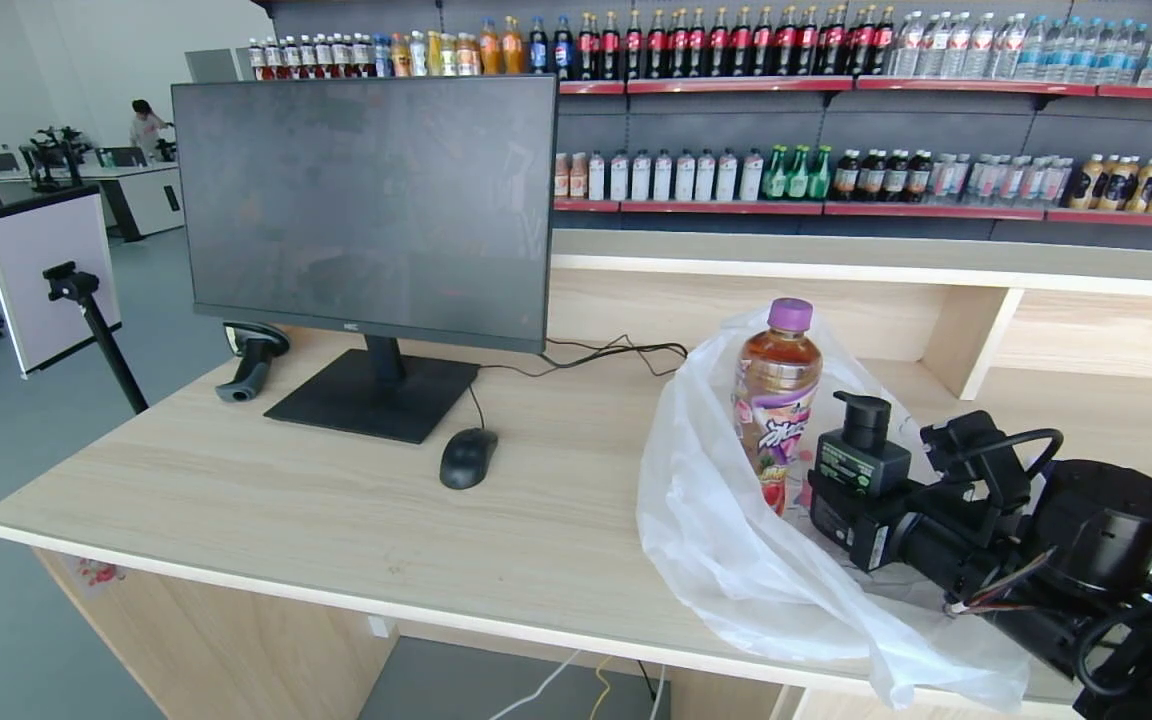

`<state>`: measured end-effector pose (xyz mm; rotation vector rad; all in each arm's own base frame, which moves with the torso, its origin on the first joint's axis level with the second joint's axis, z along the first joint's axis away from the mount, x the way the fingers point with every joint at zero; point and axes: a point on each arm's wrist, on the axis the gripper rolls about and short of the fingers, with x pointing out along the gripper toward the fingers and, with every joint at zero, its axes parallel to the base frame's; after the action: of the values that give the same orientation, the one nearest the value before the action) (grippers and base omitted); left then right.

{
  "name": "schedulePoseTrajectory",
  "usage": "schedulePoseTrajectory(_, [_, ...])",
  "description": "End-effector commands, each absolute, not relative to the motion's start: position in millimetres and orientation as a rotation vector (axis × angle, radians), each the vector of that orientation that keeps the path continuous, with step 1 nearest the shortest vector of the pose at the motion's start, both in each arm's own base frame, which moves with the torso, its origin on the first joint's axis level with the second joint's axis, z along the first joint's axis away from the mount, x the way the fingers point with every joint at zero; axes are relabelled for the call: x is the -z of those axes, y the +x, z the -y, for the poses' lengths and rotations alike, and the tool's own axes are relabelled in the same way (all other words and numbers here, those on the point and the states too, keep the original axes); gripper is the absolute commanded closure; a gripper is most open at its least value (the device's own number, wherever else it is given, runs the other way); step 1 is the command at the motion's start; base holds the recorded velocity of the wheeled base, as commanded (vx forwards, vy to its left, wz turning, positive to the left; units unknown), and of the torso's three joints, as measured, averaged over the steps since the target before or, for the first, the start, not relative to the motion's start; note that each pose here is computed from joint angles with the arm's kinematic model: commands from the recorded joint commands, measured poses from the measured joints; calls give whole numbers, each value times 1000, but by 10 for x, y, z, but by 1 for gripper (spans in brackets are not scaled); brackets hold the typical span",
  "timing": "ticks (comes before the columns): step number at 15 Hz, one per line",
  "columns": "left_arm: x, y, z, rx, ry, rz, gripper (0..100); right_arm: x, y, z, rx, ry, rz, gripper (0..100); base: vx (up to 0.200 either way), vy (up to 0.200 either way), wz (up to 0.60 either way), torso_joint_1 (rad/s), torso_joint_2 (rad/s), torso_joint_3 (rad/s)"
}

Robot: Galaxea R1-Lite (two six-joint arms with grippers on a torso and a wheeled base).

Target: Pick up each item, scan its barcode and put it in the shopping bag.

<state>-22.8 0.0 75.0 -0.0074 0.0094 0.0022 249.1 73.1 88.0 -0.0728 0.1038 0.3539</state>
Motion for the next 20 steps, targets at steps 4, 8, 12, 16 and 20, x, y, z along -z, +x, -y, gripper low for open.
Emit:
schedulePoseTrajectory(4, [-750, -228, 0, -3, -8, -9, 0, -831, 2489, -722, -352, -78, -125, 100, 0, 0, 0, 0, 0, 0])
schedulePoseTrajectory(8, [-750, -228, 0, -3, -8, -9, 0, -827, 2469, -700, -346, -78, -132, 100, 0, 0, 0, 0, 0, 0])
schedulePoseTrajectory(12, [-750, -228, 0, -3, -8, -9, 0, -794, 2425, -672, -340, -80, -155, 100, 0, 0, 0, 0, 0, 0])
schedulePoseTrajectory(16, [-750, -228, 0, -3, -8, -9, 0, -791, 2416, -665, -339, -80, -158, 0, 0, 0, 0, 0, 0, 0])
schedulePoseTrajectory(20, [-750, -228, 0, -3, -8, -9, 0, -836, 2395, -656, -336, -80, -141, 0, 0, 0, 0, 0, 0, 0])
